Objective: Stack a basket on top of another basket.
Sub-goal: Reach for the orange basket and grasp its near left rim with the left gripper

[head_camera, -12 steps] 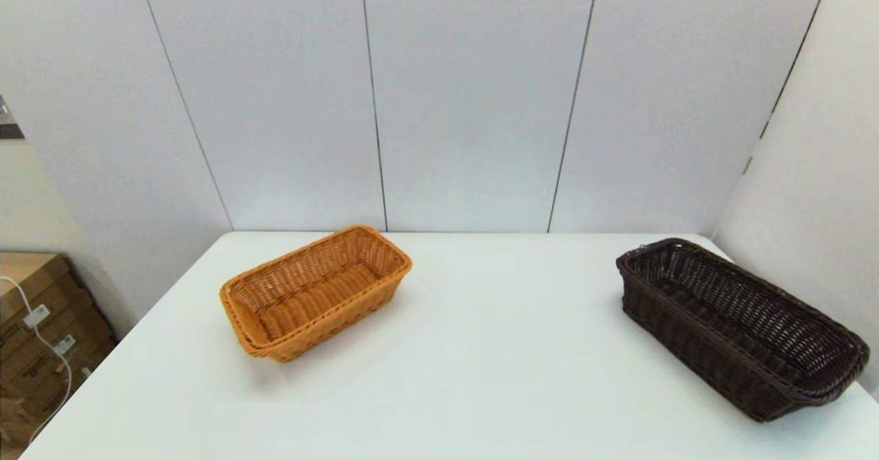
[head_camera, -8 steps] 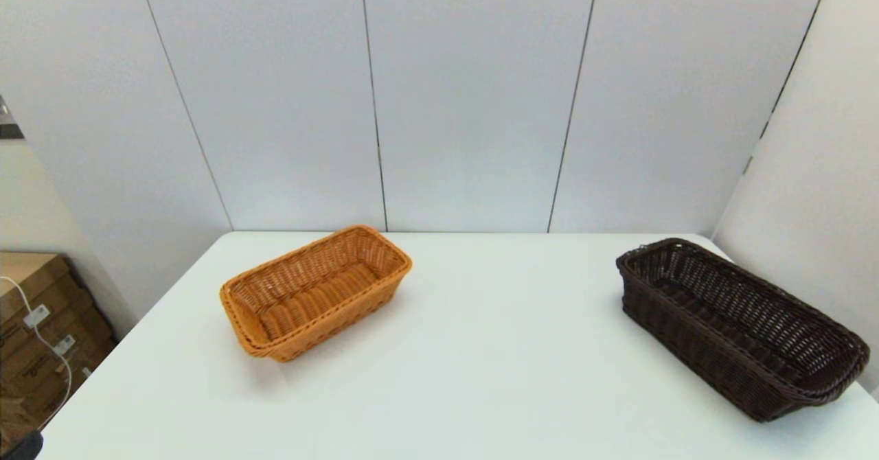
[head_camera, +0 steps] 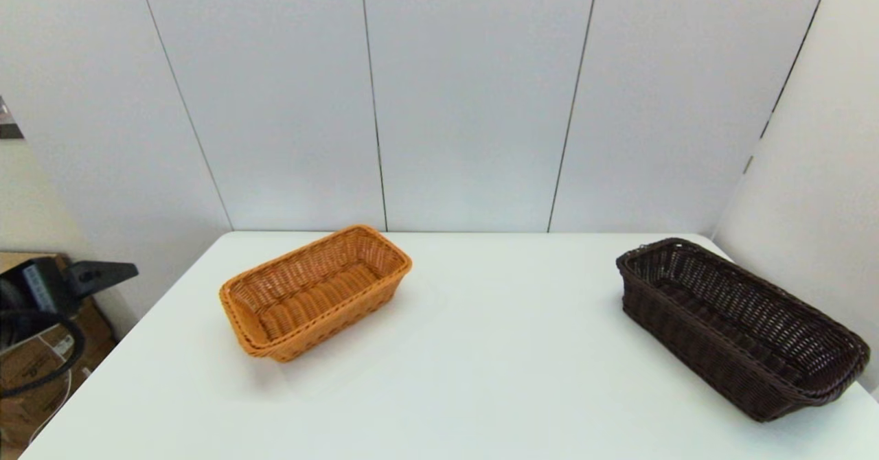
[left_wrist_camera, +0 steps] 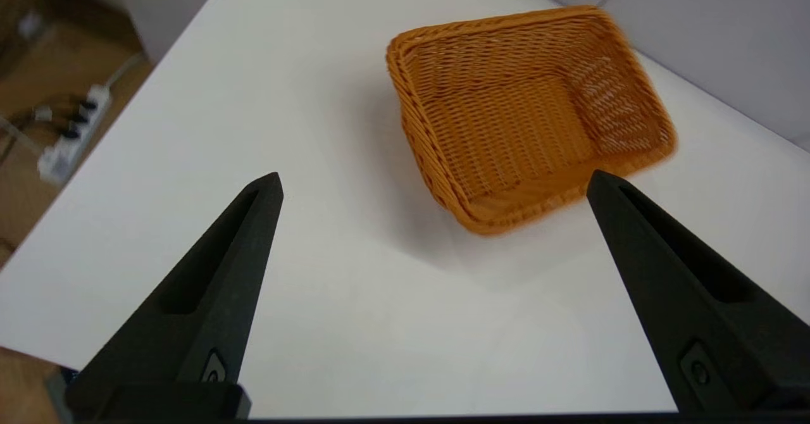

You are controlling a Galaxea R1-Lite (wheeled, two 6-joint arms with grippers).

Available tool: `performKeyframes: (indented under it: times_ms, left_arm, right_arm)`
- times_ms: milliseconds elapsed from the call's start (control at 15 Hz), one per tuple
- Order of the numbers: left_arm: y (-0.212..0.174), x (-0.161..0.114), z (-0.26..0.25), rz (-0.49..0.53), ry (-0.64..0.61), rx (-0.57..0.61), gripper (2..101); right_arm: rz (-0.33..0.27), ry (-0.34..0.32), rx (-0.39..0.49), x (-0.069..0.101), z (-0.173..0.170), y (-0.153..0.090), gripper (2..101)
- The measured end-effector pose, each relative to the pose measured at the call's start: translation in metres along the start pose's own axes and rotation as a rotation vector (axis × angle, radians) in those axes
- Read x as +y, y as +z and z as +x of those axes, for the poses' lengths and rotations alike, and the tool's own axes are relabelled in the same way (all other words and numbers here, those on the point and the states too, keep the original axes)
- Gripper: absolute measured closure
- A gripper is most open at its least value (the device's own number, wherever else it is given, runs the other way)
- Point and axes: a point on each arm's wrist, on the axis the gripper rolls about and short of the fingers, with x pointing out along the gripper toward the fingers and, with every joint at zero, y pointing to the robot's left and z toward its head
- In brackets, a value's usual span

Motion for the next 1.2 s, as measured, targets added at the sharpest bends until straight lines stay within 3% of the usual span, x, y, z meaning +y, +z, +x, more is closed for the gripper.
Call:
performKeyframes:
  times_ms: [267, 667, 867, 1200]
  left_arm:
    - [0.021, -0.007, 0.082, -0.118, 0.113, 0.15, 5.4]
    - [0.005, -0.002, 0.186, -0.207, 0.239, 0.362, 5.4]
    - [-0.008, -0.004, 0.214, -0.25, 0.235, 0.491, 5.4]
    - [-0.017, -0.019, 0.233, -0.235, 0.221, 0.55, 5.4]
  right_arm:
    - [0.0, 0.0, -0.002, 0.0, 0.0, 0.0, 4.3]
    - [-0.002, -0.001, -0.002, 0.0, 0.0, 0.0, 4.3]
    - [-0.001, 0.0, -0.002, 0.0, 0.0, 0.0, 4.3]
    - [0.0, 0.0, -0.002, 0.0, 0.0, 0.0, 4.3]
